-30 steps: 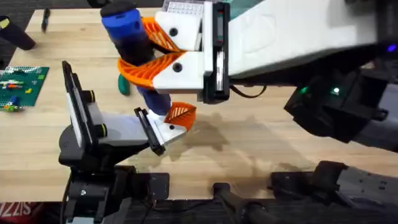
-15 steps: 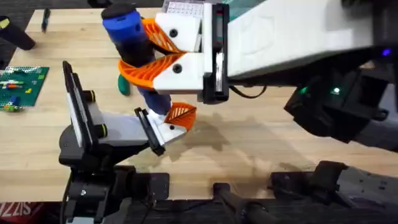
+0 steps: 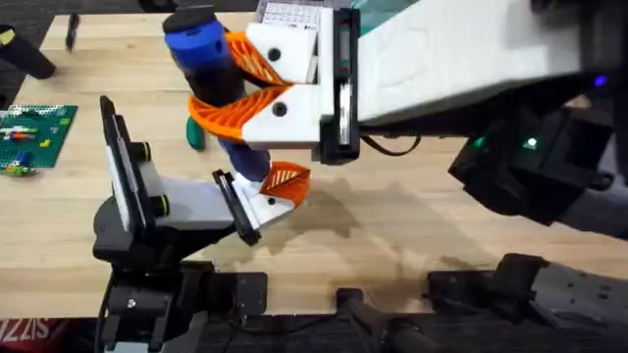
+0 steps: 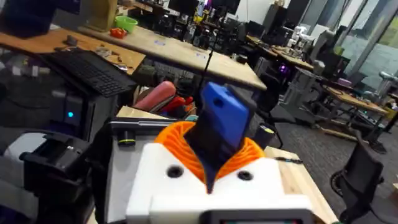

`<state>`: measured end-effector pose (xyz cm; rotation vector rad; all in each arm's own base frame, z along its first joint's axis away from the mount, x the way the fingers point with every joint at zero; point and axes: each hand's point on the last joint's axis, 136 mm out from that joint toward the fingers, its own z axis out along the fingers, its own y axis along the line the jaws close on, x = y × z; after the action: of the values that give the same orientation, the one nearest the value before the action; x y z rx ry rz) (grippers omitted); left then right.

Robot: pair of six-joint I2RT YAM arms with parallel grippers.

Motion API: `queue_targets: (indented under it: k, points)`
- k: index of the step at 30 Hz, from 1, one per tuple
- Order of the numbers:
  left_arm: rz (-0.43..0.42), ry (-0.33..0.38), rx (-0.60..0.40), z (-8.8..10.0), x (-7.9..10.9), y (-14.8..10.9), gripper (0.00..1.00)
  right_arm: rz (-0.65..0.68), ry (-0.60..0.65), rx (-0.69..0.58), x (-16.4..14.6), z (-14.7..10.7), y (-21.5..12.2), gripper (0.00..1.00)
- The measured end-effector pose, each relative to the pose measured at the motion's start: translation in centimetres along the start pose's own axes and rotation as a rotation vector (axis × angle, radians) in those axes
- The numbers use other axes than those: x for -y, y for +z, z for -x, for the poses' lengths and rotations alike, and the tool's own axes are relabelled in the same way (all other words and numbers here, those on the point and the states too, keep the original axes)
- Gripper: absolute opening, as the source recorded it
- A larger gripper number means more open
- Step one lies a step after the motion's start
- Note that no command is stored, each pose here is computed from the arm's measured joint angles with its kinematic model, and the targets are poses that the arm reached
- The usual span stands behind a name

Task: Pick up the gripper from the table and insert it into the empty holder that is missing its gripper. Then pick up a screw, insert it into the mounting hole, and use the screwdriver to tighten it. Finally, clean up the table by picking up the vegetable and placing it into the bucket.

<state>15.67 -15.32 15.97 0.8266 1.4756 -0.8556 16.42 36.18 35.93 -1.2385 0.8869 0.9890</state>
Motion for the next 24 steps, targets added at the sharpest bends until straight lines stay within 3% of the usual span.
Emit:
queue_targets:
  k: [7, 11, 15, 20, 24]
  points:
    - [0.0, 0.002, 0.001, 0.0, 0.0, 0.0, 0.019, -0.006, -0.023, 0.028, 0.1, 0.7, 0.0, 0.007]
    - [0.0, 0.002, 0.001, 0.0, 0.0, 0.0, 0.019, -0.053, -0.125, 0.147, 1.0, 3.5, -0.3, 0.007]
    - [0.001, 0.002, 0.001, 0.0, 0.0, 0.0, 0.019, -0.091, -0.167, 0.179, 2.5, 5.5, -0.6, 0.007]
    - [0.001, 0.003, 0.001, 0.0, 0.0, 0.0, 0.019, -0.128, -0.187, 0.124, 4.7, 6.0, -0.9, 0.007]
    - [0.001, 0.002, 0.001, 0.0, 0.0, 0.0, 0.019, -0.148, -0.184, -0.051, 6.6, 2.9, -1.5, 0.007]
